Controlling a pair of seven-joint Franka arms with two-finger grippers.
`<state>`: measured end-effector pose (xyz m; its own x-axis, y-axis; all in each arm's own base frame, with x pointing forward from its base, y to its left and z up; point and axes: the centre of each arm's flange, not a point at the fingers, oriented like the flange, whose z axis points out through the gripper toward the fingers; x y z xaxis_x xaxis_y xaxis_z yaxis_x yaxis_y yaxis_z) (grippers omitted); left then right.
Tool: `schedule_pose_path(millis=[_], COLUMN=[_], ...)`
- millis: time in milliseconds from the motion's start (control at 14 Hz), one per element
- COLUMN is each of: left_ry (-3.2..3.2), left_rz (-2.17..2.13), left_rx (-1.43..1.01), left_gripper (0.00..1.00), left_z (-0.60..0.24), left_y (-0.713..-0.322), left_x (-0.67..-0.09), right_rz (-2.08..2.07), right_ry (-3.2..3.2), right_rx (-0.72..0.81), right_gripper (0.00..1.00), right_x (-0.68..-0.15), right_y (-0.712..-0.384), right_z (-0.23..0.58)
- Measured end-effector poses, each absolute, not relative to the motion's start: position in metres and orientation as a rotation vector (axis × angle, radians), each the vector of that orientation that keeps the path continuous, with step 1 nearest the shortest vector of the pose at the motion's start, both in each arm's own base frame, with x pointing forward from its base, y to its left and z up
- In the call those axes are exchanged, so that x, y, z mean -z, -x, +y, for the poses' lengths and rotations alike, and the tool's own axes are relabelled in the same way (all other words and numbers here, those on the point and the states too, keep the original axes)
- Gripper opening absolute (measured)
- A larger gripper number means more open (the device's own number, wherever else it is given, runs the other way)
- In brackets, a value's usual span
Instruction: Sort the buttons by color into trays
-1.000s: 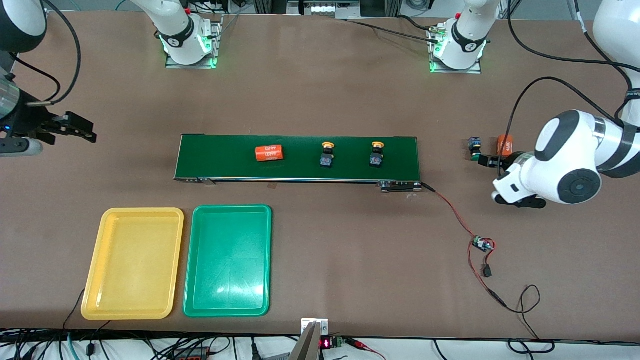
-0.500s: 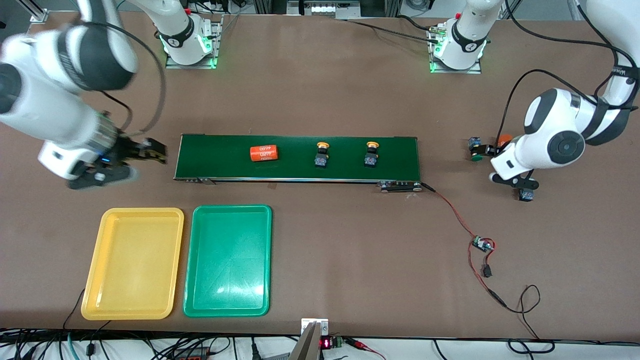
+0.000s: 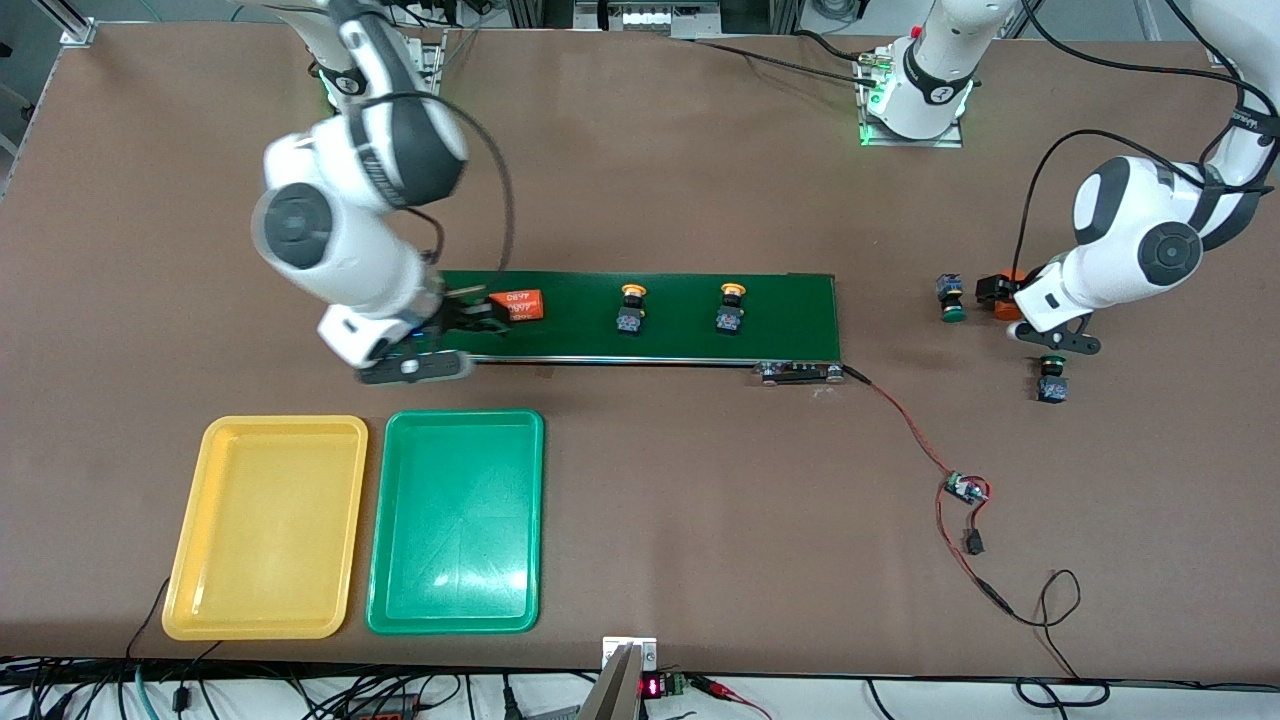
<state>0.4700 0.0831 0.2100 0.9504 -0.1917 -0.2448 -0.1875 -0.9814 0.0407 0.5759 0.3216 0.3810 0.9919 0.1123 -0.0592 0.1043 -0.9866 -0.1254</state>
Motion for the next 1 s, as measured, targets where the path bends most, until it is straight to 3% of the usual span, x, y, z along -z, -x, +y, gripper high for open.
schedule_pose_path(millis=[214,643,786,1000], left_ry=[-3.118,-3.104,-3.099,-3.084], left_rz=[-0.373,-0.391,-0.437,-0.47], left_rx=[0.392,0.426,0.444,0.466], left_gripper=[1.0,1.0,0.94,0.64], left_z=[0.085,0.104,0.105,0.111], left_y=[-0.47,-0.459,-0.455,-0.449], left_x=[-0.21,-0.192,-0.182,-0.167], right_rz=[-0.094,0.11,0.08,0.029], right_ry=[3.027,3.055,3.063,3.1], right_rx=[-0.069,-0.092,-0.1,-0.106], right_gripper=[1.0,1.0,1.0,1.0], right_x=[-0.342,-0.302,-0.296,-0.279], right_y=[-0.553,-0.535,-0.527,-0.518], right_z=[0.386,0.438,0.45,0.458])
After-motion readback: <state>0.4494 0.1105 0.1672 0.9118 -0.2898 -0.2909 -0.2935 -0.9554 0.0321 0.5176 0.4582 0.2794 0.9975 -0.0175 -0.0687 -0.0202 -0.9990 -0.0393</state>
